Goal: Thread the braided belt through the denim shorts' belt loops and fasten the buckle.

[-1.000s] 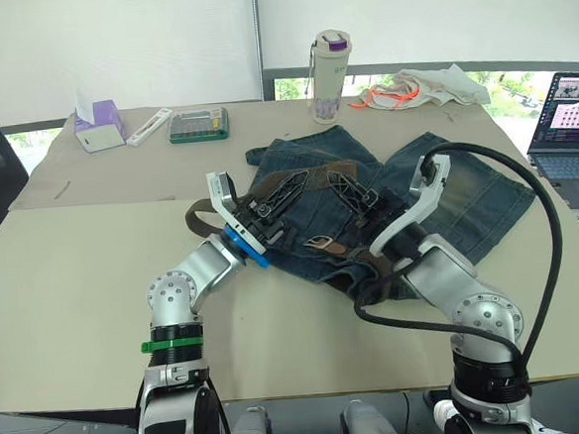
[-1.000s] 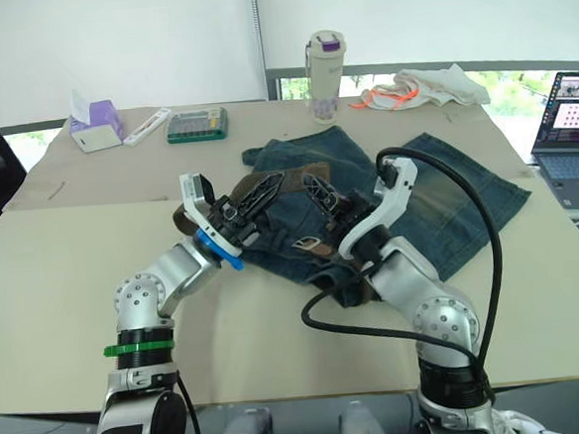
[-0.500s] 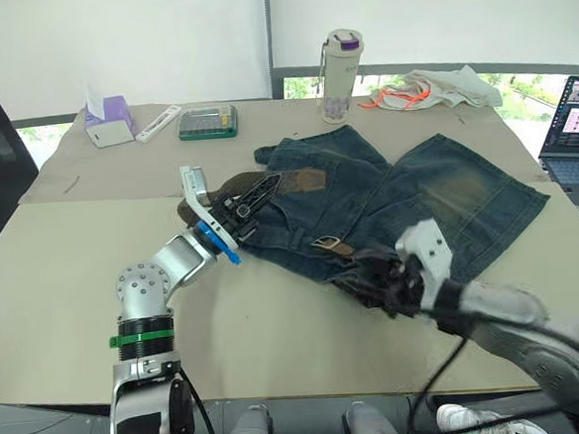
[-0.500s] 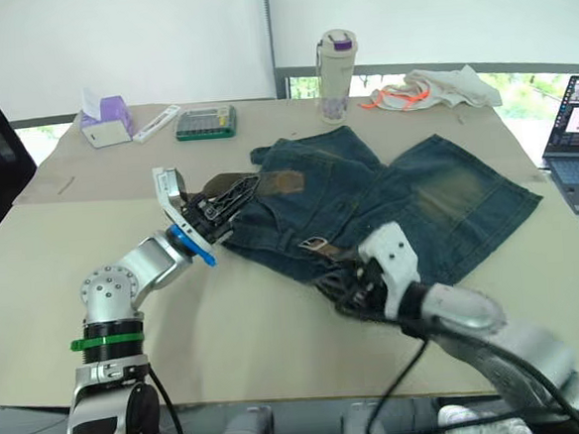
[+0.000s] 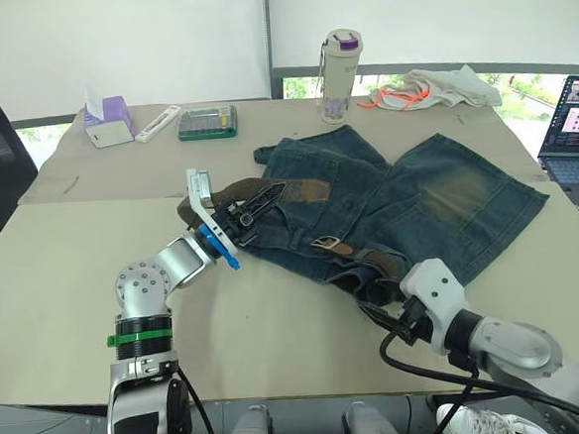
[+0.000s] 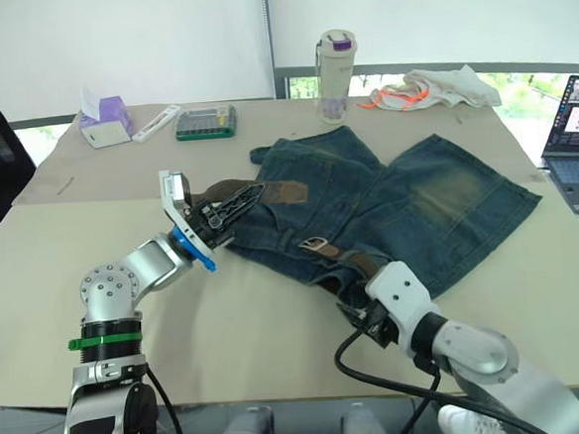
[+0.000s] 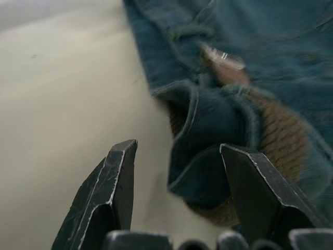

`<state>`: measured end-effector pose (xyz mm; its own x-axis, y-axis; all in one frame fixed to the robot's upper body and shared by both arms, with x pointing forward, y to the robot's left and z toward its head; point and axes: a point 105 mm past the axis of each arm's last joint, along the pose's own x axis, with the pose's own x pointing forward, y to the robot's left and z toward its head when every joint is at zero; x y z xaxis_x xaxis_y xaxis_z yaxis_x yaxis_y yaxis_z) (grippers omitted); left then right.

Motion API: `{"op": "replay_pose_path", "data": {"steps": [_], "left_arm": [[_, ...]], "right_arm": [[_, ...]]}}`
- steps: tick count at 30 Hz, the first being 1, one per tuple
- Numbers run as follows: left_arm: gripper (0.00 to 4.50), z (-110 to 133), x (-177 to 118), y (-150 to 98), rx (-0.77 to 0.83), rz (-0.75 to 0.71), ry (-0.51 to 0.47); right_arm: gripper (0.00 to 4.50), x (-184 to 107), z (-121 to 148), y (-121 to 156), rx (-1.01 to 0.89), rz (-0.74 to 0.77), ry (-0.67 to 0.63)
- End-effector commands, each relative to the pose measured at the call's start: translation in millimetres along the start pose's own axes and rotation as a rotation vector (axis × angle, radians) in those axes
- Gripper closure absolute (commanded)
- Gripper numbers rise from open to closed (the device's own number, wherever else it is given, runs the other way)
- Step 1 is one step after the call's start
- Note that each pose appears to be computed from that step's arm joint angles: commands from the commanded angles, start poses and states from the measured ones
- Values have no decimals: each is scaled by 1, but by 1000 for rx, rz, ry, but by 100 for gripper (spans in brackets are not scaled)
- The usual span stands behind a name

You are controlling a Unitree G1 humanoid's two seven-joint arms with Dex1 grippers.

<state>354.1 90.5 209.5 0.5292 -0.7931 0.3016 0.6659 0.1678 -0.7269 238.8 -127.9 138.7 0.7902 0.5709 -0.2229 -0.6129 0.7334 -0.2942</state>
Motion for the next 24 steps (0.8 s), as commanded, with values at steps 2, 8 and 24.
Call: {"op": "replay_pose_path", "data": {"steps": [2, 8, 24], "left_arm": [[450, 6, 3, -9, 31, -38, -5], [450, 3, 4, -10, 35, -52, 9], [450, -5, 5, -8, 62, -51, 43]], "right_arm": [[166, -19, 15, -16, -114, -244, -116], [112, -26, -16, -8, 85, -362, -40], [1, 1, -38, 1, 260, -290, 43]]}}
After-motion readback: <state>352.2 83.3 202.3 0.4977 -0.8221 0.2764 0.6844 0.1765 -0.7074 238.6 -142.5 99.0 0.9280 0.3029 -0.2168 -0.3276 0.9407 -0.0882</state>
